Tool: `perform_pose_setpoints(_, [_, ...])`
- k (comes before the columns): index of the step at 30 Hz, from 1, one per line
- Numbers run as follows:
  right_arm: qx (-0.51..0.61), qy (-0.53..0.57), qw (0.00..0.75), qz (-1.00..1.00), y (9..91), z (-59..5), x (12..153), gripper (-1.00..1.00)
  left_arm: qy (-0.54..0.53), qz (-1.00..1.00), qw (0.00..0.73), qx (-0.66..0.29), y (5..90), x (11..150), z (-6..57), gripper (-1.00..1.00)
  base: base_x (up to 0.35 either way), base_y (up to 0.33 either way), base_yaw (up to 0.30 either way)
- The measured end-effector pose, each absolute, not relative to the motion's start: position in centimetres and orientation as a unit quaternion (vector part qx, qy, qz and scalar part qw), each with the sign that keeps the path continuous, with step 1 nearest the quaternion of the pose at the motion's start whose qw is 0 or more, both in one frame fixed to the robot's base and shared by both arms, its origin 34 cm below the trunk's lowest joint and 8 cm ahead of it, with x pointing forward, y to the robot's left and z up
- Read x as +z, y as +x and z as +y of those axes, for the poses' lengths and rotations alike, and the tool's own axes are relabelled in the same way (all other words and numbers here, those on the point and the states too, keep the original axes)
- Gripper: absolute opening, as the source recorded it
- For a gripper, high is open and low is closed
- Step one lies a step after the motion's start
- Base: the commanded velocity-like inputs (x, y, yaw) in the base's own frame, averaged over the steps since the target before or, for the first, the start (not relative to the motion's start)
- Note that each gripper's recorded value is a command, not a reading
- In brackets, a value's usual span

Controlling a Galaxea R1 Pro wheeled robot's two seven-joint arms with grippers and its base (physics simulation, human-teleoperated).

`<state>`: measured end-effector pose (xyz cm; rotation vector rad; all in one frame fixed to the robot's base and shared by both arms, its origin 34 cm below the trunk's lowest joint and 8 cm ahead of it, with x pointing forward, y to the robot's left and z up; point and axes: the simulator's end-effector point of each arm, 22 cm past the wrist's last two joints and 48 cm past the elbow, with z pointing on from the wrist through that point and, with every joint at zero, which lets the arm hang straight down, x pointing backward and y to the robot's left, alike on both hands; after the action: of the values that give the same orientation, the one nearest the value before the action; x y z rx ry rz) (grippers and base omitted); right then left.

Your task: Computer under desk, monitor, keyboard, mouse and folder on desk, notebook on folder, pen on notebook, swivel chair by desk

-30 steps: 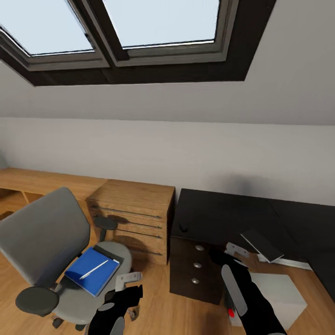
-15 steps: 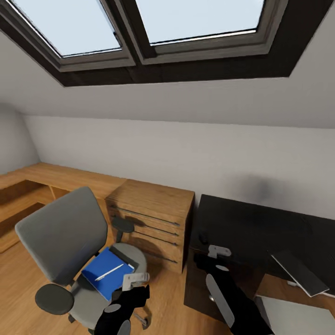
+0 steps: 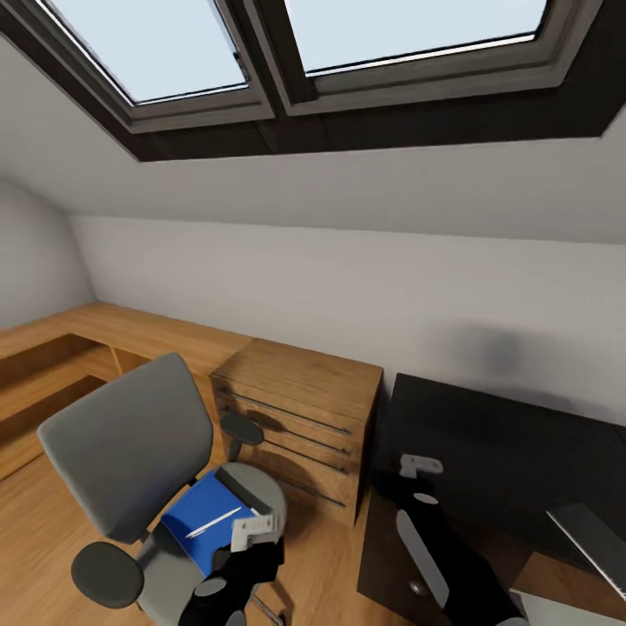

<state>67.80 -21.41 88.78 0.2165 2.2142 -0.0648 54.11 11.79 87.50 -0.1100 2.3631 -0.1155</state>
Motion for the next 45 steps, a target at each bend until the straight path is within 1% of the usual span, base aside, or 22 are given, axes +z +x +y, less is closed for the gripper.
perform_pose_setpoints(6, [-0.048,0.095,0.424,0.899,66.2,-23.8,87.7,1.0,-0.047,0.92,0.387,-0.047,54.3,88.4,12.2,1.0,0.005,-0.026,0.0])
perform_pose_setpoints(10, [-0.066,0.095,0.423,0.898,66.2,-25.4,88.2,1.0,-0.049,0.916,0.396,-0.049,54.7,89.3,12.3,1.0,0.162,-0.193,0.0])
perform_pose_setpoints(19, [-0.067,0.093,0.432,0.895,66.6,-25.2,89.8,1.0,-0.056,0.903,0.422,-0.057,55.7,91.9,12.5,1.0,0.235,-0.239,0.0])
perform_pose_setpoints(27, [-0.066,0.092,0.432,0.895,66.6,-25.5,89.5,1.0,-0.056,0.903,0.423,-0.058,55.7,91.9,12.4,1.0,0.252,-0.194,0.0])
perform_pose_setpoints(31, [-0.047,0.083,0.438,0.894,66.7,-25.0,88.6,1.0,-0.055,0.903,0.423,-0.059,55.7,92.0,12.3,1.0,0.157,-0.08,0.0])
perform_pose_setpoints(37, [0.059,0.015,0.474,0.879,67.5,-21.4,87.6,1.0,-0.05,0.901,0.426,-0.065,55.7,92.4,11.6,1.0,0.023,-0.011,0.0])
perform_pose_setpoints(45, [0.065,0.009,0.468,0.882,66.8,-21.3,84.8,1.0,-0.043,0.898,0.431,-0.071,55.7,92.5,10.6,1.0,0.001,0.0,0.0])
